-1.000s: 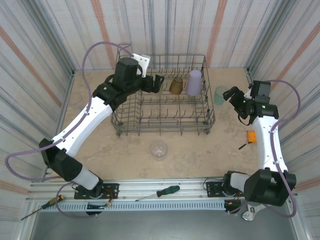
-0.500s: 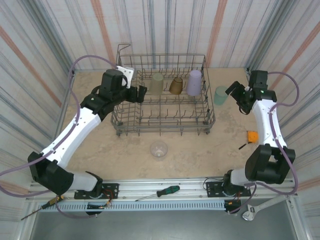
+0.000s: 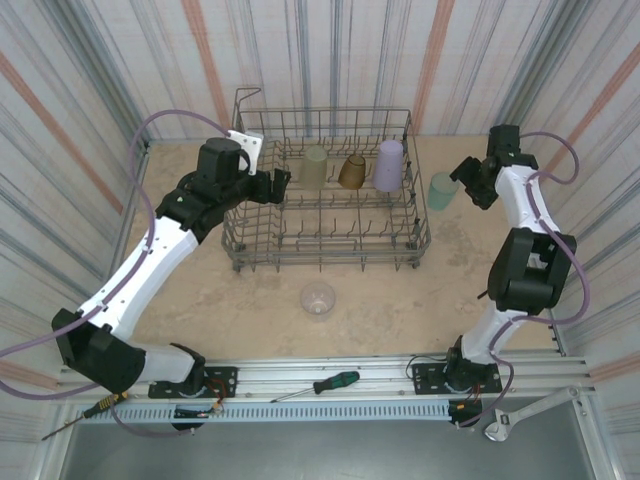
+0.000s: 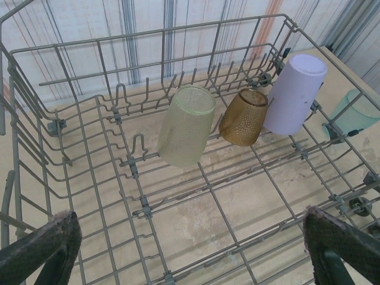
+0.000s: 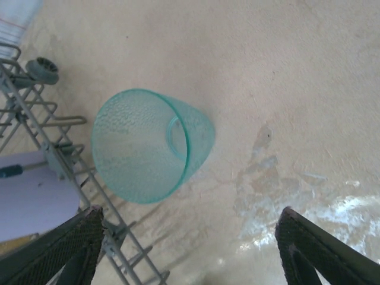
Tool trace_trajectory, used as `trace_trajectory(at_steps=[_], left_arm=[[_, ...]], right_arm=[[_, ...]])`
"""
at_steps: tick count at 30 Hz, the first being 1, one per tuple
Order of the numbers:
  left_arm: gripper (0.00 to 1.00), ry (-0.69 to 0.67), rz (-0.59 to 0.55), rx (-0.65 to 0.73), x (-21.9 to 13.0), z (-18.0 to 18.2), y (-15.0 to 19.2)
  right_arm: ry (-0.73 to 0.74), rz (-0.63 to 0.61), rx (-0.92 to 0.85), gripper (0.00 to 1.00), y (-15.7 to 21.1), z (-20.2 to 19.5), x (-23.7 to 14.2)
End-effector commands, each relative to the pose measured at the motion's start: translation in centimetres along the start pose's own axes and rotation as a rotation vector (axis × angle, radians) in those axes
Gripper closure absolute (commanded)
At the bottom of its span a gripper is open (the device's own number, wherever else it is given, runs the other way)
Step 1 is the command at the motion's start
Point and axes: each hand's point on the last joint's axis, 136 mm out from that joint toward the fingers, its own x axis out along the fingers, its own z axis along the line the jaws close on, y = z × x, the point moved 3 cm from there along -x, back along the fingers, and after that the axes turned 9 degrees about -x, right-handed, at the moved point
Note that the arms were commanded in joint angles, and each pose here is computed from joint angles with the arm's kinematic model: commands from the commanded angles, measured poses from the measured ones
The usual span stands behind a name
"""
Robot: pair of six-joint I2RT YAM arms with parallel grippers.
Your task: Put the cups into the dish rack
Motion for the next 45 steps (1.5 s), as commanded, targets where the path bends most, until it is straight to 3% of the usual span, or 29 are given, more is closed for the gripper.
trace_trajectory(at_steps=[1, 8, 13, 22, 30, 35, 45], left_arm=[[0.01, -0.042, -0.019, 0.005, -0.1, 0.7, -0.3], [0.01, -0.051, -0.021, -0.003, -0.3, 0.8, -0.4], [0.01, -0.055, -0.022, -0.012, -0.3, 0.9, -0.3], [0.01, -0.058, -0.029, -0.018, -0.7, 0.9, -0.6], [0.01, -0.056, -0.028, -0.019, -0.8, 0.8, -0.7], [0.01, -0.044, -0.027, -0.023, -0.9, 0.6, -0.7], [0.01, -0.033, -0.01, -0.027, -1.1, 0.4, -0.8]], right_arm=[[0.021, 0.037, 0.007, 0.29, -0.6, -0.1, 1.0], [0.047, 0.093, 0.02, 0.49, -0.6, -0.3, 3.6], [0.051, 0.16, 0.014, 0.71, -0.1, -0.4, 5.5], [0.087, 0.183, -0.004, 0.71, 0.0, -0.3, 7.1], [0.094, 0.181, -0.019, 1.0, 0.0, 0.0, 6.9], [0.054, 0.154, -0.044, 1.0, -0.6, 1.2, 4.8], [0.007, 0.006, -0.119, 1.0, -3.1, 3.8, -3.3]])
